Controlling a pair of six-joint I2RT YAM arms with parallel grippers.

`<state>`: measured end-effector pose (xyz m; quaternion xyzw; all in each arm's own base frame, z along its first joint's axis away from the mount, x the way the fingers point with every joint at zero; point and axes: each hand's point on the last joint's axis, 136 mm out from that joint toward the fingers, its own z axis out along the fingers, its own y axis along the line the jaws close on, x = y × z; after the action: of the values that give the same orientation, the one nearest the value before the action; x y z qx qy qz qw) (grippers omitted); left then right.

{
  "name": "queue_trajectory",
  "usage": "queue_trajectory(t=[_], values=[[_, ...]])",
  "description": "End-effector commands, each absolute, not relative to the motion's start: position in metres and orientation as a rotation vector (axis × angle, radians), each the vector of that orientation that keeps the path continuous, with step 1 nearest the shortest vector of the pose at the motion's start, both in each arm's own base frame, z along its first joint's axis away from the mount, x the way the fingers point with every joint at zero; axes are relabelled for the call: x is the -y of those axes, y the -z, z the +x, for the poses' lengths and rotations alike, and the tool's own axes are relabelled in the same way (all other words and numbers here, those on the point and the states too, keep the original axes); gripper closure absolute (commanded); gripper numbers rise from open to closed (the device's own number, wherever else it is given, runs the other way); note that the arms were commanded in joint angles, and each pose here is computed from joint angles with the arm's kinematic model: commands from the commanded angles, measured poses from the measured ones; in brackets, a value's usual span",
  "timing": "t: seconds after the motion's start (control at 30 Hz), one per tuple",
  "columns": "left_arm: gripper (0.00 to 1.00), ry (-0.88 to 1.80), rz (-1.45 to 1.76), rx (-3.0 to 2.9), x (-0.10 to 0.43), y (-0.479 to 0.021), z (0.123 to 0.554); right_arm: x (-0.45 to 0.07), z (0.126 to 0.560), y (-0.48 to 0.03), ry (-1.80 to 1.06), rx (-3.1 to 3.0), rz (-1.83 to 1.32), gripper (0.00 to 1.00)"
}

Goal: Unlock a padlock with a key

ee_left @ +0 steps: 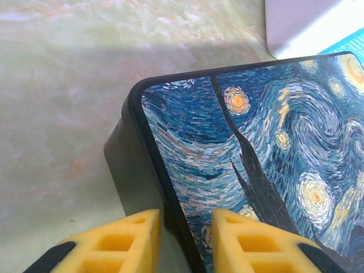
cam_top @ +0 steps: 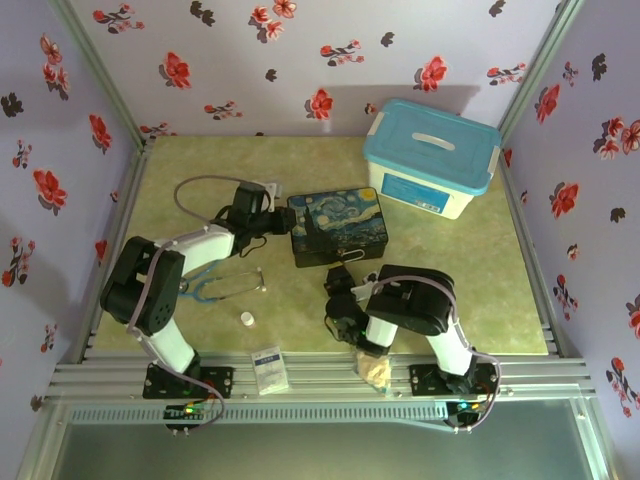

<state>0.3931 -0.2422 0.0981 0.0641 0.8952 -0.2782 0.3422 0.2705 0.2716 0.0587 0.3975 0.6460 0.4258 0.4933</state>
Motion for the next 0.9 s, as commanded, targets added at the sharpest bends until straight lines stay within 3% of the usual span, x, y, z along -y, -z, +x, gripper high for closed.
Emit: queue_trajectory(t=[0.0,0.33,0.53,0.67,0.77,0.87], values=[[0.72,0.556,0.151,-2.569,0.214,-0.042,0.363,-0.263,0.273,-0.068,-1.011,-1.563,0.938,1.0],[0.72,0.567,0.137,-2.54,0.214,-0.052,0.372,-0.257,0.273,-0.078,-1.013,-1.663,0.794,1.0],[0.67,0.628,0.131,-2.488,0.224,-0.079,0.384,-0.251,0.261,-0.049,-1.07,-1.921,0.721,1.0],[0.55,0.653,0.139,-2.426,0.229,-0.112,0.394,-0.252,0.243,-0.047,-1.112,-2.126,0.594,1.0],[0.38,0.642,0.143,-2.362,0.228,-0.14,0.402,-0.245,0.232,-0.053,-1.103,-2.283,0.486,1.0],[0.31,0.654,0.163,-2.345,0.233,-0.16,0.411,-0.233,0.22,-0.068,-1.08,-2.38,0.38,1.0]])
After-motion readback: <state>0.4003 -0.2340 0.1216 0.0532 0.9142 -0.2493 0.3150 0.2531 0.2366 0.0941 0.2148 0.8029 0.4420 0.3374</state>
